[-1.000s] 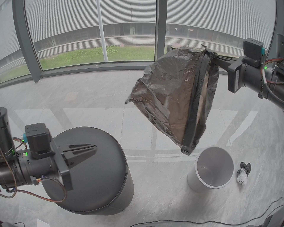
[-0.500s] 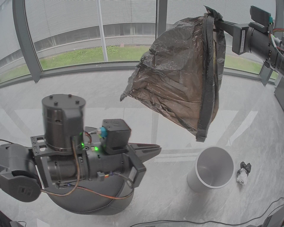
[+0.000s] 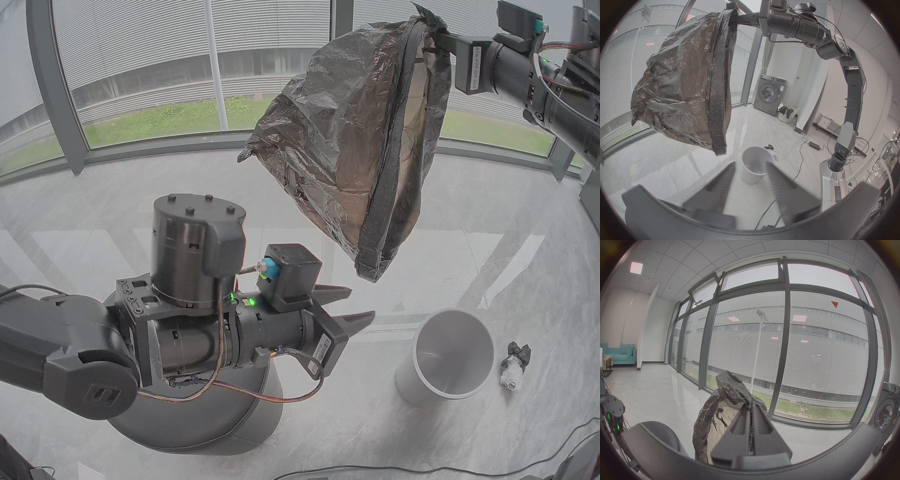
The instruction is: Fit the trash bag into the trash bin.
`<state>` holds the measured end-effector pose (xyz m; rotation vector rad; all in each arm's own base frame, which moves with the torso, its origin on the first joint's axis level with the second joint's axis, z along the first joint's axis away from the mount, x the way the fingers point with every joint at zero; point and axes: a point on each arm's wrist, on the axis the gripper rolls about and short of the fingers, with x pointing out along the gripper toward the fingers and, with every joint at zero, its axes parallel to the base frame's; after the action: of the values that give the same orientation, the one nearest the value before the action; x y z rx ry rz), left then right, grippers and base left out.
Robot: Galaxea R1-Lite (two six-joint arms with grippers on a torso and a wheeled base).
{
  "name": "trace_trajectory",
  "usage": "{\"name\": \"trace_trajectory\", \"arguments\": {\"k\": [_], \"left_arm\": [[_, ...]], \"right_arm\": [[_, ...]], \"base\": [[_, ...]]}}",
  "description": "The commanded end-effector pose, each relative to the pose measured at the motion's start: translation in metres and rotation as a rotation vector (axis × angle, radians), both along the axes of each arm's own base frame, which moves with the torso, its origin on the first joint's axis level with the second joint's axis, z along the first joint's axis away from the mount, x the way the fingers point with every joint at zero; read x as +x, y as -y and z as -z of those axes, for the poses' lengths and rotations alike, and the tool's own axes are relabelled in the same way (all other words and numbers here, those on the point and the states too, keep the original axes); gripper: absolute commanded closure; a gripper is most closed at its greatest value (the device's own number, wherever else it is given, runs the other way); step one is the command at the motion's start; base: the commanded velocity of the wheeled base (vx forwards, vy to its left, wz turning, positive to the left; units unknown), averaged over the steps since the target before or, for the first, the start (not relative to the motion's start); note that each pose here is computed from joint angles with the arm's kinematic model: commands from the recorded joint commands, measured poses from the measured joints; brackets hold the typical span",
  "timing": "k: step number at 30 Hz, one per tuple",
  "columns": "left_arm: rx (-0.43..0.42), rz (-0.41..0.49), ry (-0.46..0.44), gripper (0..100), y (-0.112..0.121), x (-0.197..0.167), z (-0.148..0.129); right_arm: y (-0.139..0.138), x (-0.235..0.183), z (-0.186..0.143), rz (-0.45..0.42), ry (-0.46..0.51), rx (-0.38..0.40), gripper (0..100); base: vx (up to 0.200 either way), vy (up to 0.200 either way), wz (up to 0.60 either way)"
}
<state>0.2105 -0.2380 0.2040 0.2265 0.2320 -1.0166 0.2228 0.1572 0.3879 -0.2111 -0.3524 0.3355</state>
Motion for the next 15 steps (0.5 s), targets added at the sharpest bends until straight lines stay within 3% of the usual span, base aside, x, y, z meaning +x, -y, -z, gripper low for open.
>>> {"name": "trace_trajectory", "arguments": {"k": [1,8,15], "left_arm": [[0.004,-0.007,-0.005,0,0.002,0.003,0.003],[0.001,-0.187,0.048,0,0.007,0.036,0.003],[-0.042,-0.226,0.056,0,0.028,0.052,0.003]], "right_arm": [[-0.011,0.014,0.006,0.0,-0.016,-0.008,100],[-0.021,0.02,-0.005,-0.004,0.011,0.019,100],[-0.042,0.032,-0.016,0.002,0.04,0.061,100]], "base": [[0.0,0.0,0.0],[0.0,0.0,0.0],[0.0,0.0,0.0]]}}
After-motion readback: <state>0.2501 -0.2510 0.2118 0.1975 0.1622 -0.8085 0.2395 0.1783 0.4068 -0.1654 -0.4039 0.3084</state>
